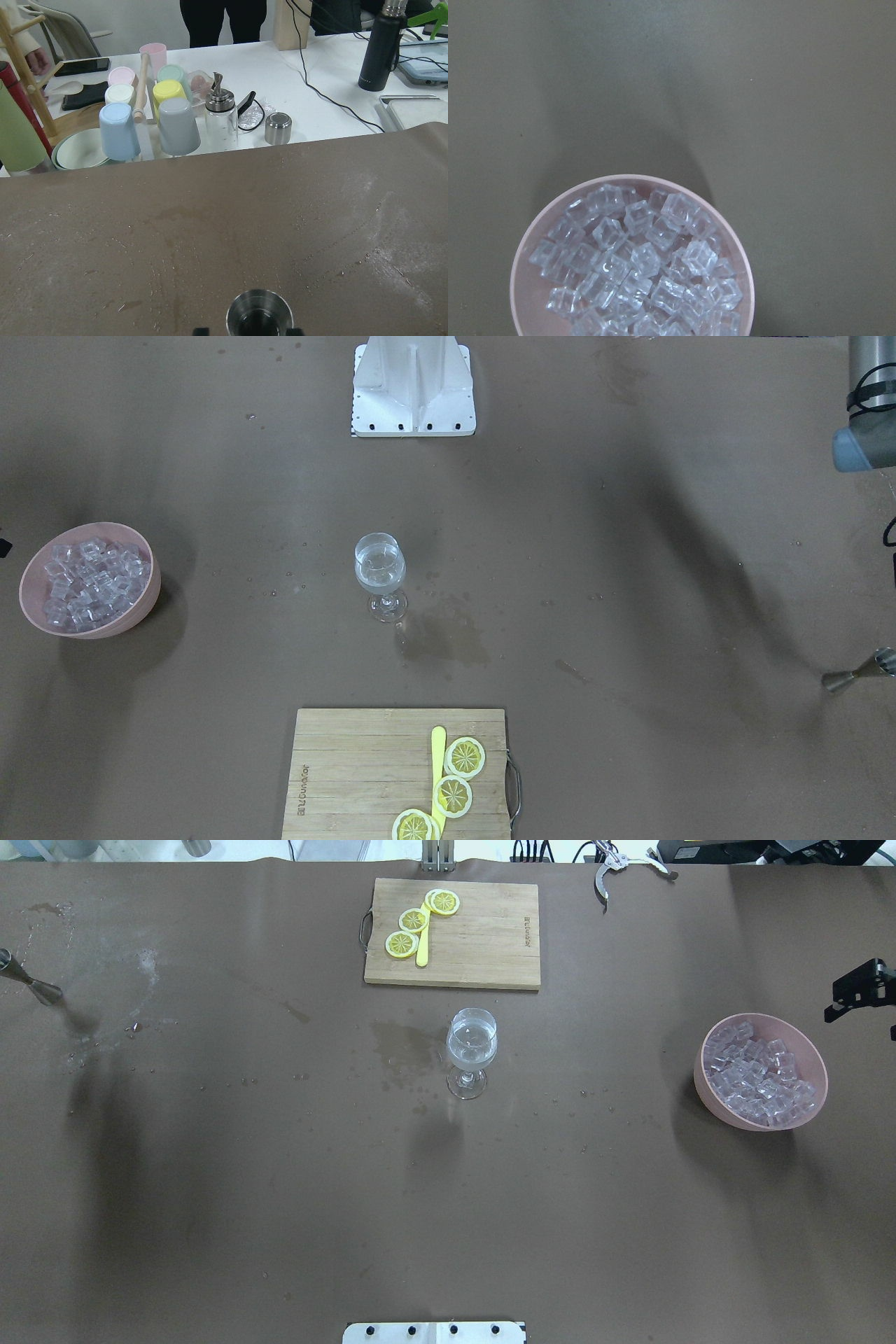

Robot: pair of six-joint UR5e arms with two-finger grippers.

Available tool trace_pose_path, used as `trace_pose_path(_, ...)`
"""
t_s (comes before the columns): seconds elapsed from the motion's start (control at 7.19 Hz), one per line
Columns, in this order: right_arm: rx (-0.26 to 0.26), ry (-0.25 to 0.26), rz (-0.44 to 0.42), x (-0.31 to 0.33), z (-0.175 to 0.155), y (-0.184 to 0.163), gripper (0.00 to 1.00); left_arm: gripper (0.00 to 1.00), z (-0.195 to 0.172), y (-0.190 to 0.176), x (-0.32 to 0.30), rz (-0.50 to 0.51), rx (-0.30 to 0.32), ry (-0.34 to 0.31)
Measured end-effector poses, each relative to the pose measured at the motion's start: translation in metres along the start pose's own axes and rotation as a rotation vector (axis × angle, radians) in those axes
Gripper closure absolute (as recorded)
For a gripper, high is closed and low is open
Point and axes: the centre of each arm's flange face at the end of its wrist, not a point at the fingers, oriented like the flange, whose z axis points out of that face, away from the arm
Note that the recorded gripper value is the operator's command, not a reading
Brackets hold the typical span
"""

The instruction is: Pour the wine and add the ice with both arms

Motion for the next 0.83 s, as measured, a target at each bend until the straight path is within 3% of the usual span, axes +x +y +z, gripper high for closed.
trace_pose_path(0.42,-0.027,0.034,-0.013,-0.027,0.026,0.018,0.0,0.41,0.02,0.018,0.011,0.029,0.043,0.01)
trace_pose_path(0.83,0.014,0.045,-0.12,-0.04,0.047,0.028,0.0,0.41,0.028,0.037,-0.009,0.038,0.05,-0.034)
